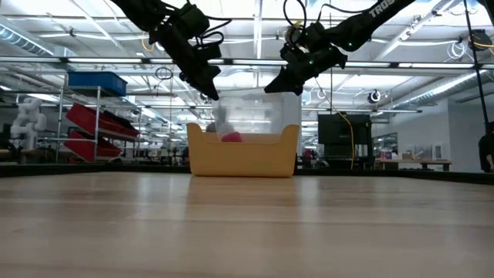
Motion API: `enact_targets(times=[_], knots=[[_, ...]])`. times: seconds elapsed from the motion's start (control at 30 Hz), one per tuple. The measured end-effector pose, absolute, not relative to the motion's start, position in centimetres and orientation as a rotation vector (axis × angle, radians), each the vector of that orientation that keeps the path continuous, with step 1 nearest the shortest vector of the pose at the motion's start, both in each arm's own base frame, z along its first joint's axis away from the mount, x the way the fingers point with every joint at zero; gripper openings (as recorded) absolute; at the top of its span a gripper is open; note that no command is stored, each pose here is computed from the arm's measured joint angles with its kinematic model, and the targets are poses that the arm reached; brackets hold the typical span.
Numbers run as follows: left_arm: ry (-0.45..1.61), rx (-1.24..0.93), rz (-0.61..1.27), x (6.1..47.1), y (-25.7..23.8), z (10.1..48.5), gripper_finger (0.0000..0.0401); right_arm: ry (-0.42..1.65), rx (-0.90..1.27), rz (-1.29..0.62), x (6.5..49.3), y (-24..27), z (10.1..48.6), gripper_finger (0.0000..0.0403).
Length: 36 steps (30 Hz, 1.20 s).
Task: Roll bandage
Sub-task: Put the transparent zip bag with the rolled bandages into the yellow bin, then return to Home Position
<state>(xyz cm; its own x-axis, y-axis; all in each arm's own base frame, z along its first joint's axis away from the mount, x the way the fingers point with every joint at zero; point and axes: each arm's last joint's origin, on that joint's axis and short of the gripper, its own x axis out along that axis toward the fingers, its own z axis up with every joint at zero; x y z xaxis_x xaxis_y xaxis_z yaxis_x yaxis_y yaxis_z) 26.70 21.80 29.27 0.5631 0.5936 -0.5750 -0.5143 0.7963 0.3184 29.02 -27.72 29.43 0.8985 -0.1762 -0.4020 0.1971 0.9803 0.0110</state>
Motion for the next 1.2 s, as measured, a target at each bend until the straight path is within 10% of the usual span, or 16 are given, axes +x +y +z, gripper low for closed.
enact_targets(times=[0.43, 1.2], knots=[[0.691, 0.103, 0.579, 26.9, 21.6, 29.3, 0.0037, 0.405, 0.091, -0.258, 29.0, -27.9, 29.6, 0.0141], [0.677, 0.090, 0.509, 25.6, 16.5, 32.8, 0.0167, 0.431, 0.038, -0.141, 27.3, -21.1, 35.2, 0.0145]])
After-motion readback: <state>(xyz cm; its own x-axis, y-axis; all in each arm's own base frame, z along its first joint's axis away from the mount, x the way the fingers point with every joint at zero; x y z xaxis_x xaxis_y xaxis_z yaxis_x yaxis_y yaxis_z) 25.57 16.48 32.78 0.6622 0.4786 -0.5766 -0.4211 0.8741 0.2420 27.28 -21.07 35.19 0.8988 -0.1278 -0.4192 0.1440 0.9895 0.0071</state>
